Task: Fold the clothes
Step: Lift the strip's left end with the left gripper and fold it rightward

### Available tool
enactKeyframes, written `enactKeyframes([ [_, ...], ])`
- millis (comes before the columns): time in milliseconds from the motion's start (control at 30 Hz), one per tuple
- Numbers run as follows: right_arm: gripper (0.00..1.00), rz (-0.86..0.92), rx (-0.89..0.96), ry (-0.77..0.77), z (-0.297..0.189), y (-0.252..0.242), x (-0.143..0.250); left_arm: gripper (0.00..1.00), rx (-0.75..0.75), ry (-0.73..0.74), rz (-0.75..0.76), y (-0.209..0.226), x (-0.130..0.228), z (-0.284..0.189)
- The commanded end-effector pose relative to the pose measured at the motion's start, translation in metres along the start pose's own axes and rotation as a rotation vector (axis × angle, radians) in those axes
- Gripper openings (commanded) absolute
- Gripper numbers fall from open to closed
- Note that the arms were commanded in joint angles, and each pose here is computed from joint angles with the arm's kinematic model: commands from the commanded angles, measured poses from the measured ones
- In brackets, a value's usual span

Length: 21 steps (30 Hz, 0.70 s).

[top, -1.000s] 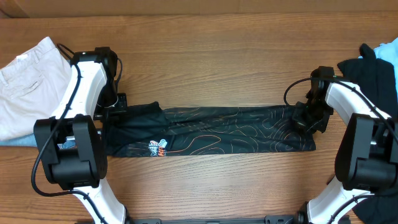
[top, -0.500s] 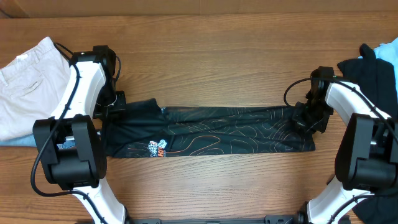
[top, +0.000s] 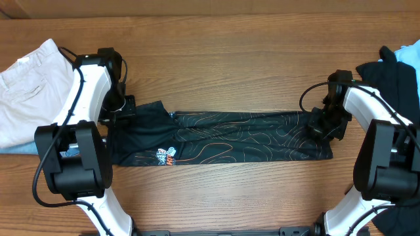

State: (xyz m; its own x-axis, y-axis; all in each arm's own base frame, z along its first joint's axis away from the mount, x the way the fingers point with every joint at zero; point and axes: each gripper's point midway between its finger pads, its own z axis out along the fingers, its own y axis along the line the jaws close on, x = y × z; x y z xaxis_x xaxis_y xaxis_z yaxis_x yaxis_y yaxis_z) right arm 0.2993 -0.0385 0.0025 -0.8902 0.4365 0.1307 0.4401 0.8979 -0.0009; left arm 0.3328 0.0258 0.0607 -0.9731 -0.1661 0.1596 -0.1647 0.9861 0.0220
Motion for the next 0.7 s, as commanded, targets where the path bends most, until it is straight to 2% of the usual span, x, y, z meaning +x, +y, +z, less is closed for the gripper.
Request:
enactKeyframes([
  [0,0.20,-0.005,0.006,0.000,0.000,-0.002,0.004,0.04,0.304,-0.024,0.227,-0.050,0.005,-0.016],
  [133,0.20,-0.005,0.006,-0.002,0.000,-0.002,0.003,0.04,0.406,-0.009,0.339,-0.065,0.016,-0.022],
  [367,0.20,-0.005,0.004,-0.007,0.000,-0.002,0.002,0.04,0.408,0.016,0.340,-0.064,0.022,-0.022],
  [533,0.20,-0.004,0.004,-0.007,0.000,-0.002,0.002,0.04,0.483,0.040,0.356,-0.075,0.031,-0.028],
  [667,0.20,-0.005,0.005,-0.004,0.000,-0.002,0.003,0.04,0.488,0.095,0.341,-0.074,0.044,-0.030],
])
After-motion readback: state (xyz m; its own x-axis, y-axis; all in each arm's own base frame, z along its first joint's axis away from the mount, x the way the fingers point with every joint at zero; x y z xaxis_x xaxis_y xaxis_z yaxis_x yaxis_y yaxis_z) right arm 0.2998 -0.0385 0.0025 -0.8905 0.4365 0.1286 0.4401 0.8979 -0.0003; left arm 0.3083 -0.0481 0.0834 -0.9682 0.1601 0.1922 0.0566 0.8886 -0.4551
